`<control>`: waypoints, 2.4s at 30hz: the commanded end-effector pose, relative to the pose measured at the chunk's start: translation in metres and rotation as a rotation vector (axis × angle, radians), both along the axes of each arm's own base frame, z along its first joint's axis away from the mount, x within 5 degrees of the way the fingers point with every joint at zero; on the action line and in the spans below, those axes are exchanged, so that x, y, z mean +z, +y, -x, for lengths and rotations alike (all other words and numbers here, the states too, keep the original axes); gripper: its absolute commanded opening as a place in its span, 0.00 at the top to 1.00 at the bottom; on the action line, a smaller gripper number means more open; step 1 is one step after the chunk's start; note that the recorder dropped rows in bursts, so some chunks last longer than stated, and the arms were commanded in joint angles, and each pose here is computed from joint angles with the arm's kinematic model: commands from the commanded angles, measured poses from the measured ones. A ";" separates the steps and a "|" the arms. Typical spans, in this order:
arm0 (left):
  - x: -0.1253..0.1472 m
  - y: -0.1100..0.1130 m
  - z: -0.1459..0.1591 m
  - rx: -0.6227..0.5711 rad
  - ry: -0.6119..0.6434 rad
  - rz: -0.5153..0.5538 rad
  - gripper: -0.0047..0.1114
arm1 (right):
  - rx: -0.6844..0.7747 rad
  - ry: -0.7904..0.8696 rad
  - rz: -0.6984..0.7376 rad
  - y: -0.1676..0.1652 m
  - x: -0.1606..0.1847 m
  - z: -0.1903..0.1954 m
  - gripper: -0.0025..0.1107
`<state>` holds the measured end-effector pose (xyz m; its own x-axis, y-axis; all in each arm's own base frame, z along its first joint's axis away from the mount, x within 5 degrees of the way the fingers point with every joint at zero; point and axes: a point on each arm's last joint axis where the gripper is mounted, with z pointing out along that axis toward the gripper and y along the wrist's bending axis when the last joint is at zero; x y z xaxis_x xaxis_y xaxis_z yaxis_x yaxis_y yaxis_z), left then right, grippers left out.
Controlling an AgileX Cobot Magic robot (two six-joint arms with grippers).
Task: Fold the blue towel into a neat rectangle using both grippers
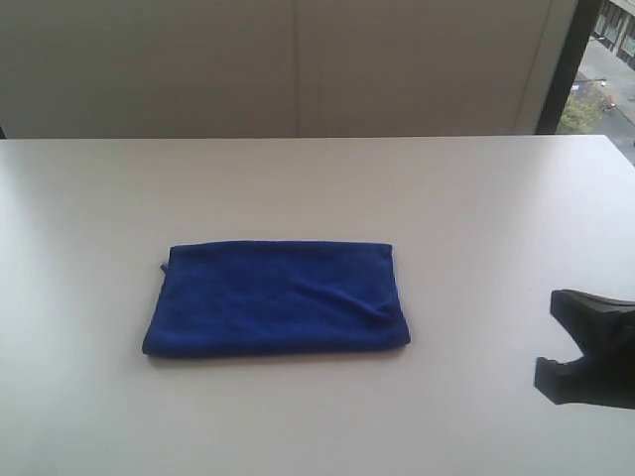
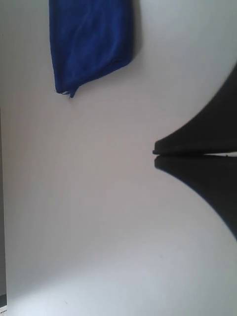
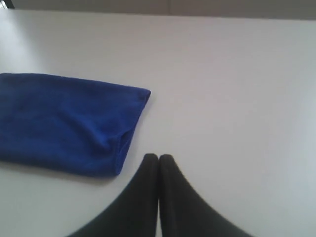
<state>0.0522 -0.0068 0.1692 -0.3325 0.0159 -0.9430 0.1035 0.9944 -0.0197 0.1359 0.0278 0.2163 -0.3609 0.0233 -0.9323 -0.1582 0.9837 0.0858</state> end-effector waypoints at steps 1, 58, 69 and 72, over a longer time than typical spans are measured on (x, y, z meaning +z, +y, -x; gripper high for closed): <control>0.000 0.000 0.000 -0.004 -0.006 0.007 0.96 | 0.001 -0.114 0.064 -0.009 0.016 0.022 0.98; 0.000 0.000 0.000 -0.004 -0.006 0.007 0.96 | -0.162 -0.110 0.121 -0.026 -0.034 0.082 0.98; 0.000 0.000 0.000 -0.004 -0.006 0.007 0.96 | -0.162 -0.110 0.121 -0.026 -0.034 0.082 0.98; 0.000 0.000 0.000 -0.004 -0.006 0.007 0.96 | -0.162 -0.110 0.121 -0.026 -0.034 0.082 0.98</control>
<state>0.0522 -0.0068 0.1692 -0.3325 0.0159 -0.9430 0.1035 0.9944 -0.0197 0.0536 0.0014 0.1832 -0.2595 -0.0372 -0.9650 0.0056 0.9992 -0.0401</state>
